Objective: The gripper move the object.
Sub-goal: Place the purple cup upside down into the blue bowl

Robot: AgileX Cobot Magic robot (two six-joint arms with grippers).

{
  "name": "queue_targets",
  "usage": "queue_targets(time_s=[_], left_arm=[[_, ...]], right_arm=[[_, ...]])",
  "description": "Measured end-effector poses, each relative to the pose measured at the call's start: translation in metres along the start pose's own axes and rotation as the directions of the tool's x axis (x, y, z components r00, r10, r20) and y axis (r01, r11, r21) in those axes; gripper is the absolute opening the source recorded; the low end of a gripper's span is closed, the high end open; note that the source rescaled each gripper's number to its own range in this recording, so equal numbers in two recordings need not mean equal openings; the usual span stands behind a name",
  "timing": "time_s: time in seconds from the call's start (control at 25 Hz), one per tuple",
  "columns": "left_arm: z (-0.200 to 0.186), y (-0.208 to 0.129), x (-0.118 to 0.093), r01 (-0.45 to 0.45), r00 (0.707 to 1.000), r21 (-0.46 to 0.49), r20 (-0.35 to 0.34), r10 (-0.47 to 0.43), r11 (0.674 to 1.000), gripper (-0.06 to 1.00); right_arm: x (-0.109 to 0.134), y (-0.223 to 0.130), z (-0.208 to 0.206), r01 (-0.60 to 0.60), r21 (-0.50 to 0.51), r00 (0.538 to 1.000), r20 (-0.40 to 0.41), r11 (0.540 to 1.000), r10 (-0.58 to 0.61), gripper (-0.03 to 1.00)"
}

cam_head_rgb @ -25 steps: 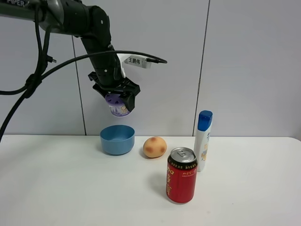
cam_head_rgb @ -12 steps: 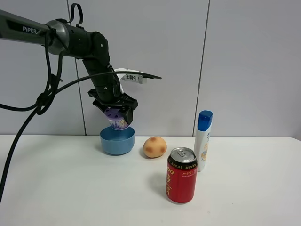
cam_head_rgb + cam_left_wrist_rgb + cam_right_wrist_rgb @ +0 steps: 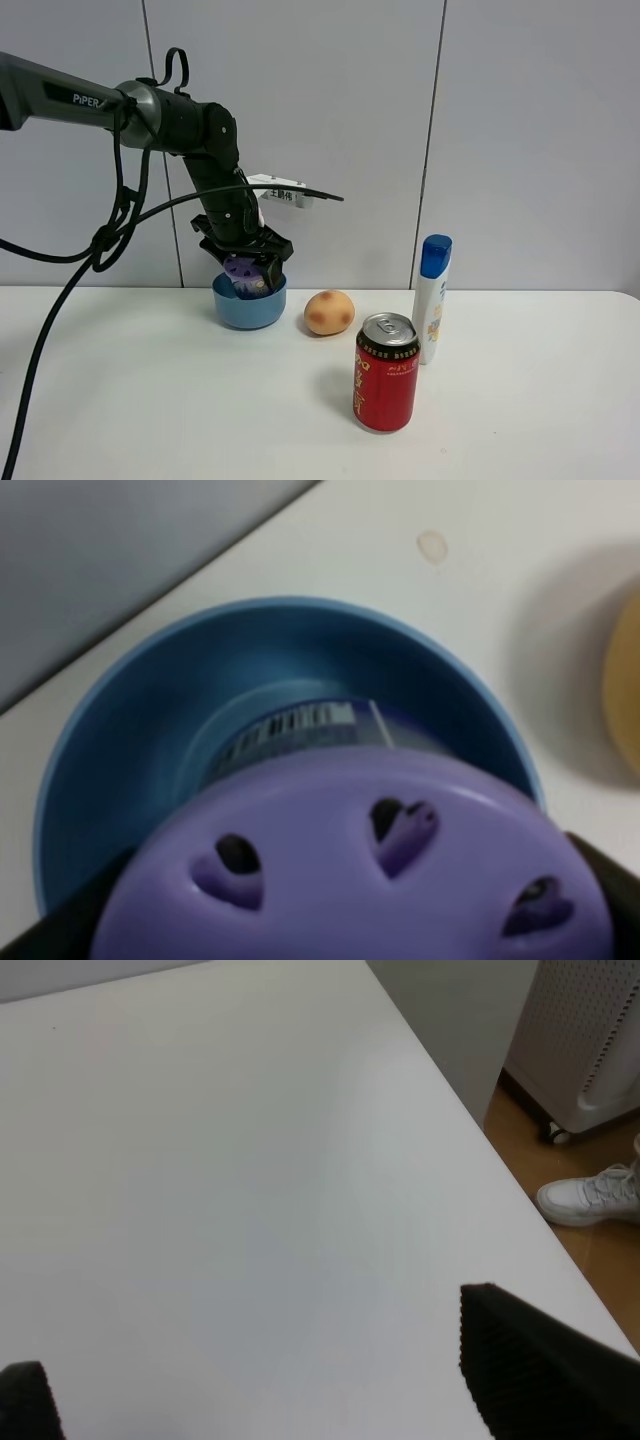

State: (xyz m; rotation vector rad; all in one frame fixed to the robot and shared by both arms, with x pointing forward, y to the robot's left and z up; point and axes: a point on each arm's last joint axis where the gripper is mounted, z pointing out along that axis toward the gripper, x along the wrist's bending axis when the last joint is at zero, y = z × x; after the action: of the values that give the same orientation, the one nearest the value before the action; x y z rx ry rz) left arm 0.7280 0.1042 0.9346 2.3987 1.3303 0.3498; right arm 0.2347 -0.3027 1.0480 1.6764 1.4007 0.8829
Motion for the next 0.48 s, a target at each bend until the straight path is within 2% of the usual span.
queue_targets(time_s=[0.48], left_arm=[[0.0011, 0.0014, 0.0004, -0.087, 0.996, -0.018, -0.005, 0.087, 0.996, 0.01]], right_arm=[[0.0, 0.0, 0.0, 0.0, 0.0, 1.0, 0.0, 1.0, 0.0, 1.0]])
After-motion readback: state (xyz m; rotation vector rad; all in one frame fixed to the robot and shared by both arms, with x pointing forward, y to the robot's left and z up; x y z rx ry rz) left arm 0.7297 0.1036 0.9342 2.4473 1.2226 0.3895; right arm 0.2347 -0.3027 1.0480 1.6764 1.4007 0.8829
